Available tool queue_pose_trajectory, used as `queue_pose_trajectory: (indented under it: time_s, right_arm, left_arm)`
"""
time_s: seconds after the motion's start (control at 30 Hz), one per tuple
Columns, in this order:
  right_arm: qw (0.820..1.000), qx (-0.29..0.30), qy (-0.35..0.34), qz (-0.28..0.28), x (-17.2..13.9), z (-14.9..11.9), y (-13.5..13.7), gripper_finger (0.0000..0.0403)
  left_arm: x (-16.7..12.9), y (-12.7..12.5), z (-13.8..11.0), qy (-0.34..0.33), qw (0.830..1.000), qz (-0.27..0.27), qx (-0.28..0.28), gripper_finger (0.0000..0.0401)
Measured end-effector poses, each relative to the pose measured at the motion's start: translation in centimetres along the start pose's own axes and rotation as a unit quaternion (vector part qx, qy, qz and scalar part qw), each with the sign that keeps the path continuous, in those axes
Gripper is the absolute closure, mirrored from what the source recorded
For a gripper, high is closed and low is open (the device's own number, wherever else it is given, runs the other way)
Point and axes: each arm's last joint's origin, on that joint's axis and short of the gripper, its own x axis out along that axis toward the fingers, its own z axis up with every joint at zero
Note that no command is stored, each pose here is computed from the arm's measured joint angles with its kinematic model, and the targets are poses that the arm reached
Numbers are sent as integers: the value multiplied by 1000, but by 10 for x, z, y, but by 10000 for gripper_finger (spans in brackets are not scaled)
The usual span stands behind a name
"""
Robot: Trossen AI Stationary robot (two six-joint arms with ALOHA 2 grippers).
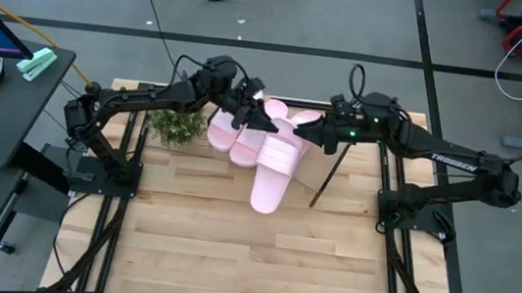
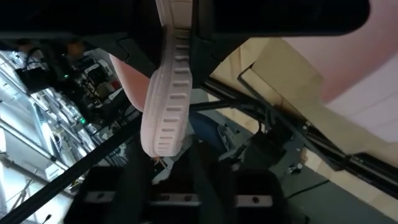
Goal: Pick and place slides into the shelf
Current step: Put the pink slide on the shelf
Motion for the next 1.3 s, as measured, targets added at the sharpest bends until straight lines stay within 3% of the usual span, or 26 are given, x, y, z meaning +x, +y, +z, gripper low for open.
queue_pose_trajectory:
  time_s: [0.07,0.33,0.57,0.77,1.0,1.3]
  right_arm:
    - [1000,-4,20,9,8,4,3,230]
    - [989,-41,131,-53,38,17,2,270]
    - [981,-87,154,-78,44,34,7,362]
    - [981,-87,142,-104,30,45,4,362]
    - [970,-76,152,-176,17,46,-7,362]
    - [957,-1,170,-233,-12,57,-31,362]
  left_arm:
    - [0,1,-1,7,1000,2,-1,349]
    - [0,2,-2,5,1000,13,4,338]
    - [0,1,-1,3,1000,8,12,338]
    - [-6,5,5,-22,999,28,21,290]
    - [-20,14,14,-44,998,40,24,230]
    - [-37,24,23,-66,996,63,21,191]
